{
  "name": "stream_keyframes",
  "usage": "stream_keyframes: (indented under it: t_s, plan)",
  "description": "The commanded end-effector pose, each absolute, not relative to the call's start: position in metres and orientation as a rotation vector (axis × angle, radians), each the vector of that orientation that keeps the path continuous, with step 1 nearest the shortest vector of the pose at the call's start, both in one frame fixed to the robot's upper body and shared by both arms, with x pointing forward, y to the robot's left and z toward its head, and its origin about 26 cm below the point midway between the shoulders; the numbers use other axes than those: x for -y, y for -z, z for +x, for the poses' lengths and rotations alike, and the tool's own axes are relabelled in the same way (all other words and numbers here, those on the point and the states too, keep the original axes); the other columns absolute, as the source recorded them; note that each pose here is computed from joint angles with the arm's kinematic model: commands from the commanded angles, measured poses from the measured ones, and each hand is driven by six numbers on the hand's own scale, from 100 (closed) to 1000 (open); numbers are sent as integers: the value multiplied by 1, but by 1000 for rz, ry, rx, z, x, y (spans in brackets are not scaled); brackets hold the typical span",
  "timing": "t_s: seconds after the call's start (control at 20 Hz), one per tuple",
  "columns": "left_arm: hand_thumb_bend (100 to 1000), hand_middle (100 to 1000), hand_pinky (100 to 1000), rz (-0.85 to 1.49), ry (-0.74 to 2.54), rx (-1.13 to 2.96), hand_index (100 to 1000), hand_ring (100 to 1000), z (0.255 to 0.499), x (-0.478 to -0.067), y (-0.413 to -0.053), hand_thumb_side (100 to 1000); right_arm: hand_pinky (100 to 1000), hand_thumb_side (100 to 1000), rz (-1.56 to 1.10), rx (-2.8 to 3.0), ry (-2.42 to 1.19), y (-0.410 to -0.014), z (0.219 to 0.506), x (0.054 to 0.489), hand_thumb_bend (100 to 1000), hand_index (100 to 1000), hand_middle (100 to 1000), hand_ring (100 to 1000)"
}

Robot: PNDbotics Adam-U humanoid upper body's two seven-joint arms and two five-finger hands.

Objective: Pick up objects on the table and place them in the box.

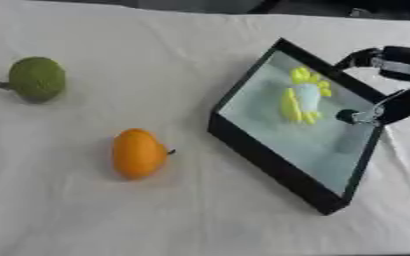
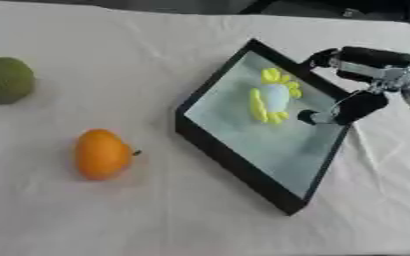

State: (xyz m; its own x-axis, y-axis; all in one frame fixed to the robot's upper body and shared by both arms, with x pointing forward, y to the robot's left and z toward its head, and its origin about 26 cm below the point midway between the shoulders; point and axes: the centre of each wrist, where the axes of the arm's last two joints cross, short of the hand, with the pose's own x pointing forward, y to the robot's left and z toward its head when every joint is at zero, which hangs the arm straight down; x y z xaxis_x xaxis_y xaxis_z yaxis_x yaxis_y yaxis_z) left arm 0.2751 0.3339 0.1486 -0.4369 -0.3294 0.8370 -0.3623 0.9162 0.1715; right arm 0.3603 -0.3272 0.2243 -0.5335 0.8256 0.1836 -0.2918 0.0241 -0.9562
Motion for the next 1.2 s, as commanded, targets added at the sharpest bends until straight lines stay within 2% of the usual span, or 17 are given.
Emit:
stream_keyframes:
  t_s: [0.05,0.2,0.25,0.3,0.35,0.45,0.7,0.95,1.2]
  plan:
    - [100,692,706,508,-30,2082,790,586,274,-336,-156,781,938,317,-649,1520,-1619,-251,356,332,328,881,825,916]
    - [100,692,706,513,-31,2081,790,585,274,-337,-156,780,934,277,-671,1632,-1532,-264,352,332,268,871,812,901]
    - [100,692,706,514,-32,2081,789,585,273,-337,-156,779,929,209,-676,1675,-1491,-268,351,332,180,856,792,884]
    - [100,692,706,516,-32,2081,789,585,273,-337,-156,779,929,205,-676,1716,-1448,-272,350,333,170,854,791,883]
    - [100,692,707,518,-31,2082,790,585,273,-338,-156,777,928,159,-677,1766,-1397,-277,348,333,100,846,783,876]
    - [100,693,707,523,-30,2086,790,586,273,-338,-157,774,930,100,-670,1876,-1283,-288,345,333,100,838,777,871]
    - [100,695,708,542,-10,2102,792,587,272,-341,-162,761,949,100,-556,2104,-1035,-309,337,325,100,852,796,883]
    - [100,706,713,568,44,2126,801,594,270,-344,-169,731,948,100,-398,2256,-839,-327,333,313,100,837,777,870]
    - [100,725,724,712,323,2165,822,612,267,-354,-192,674,943,100,-344,2328,-735,-339,331,304,100,829,766,859]
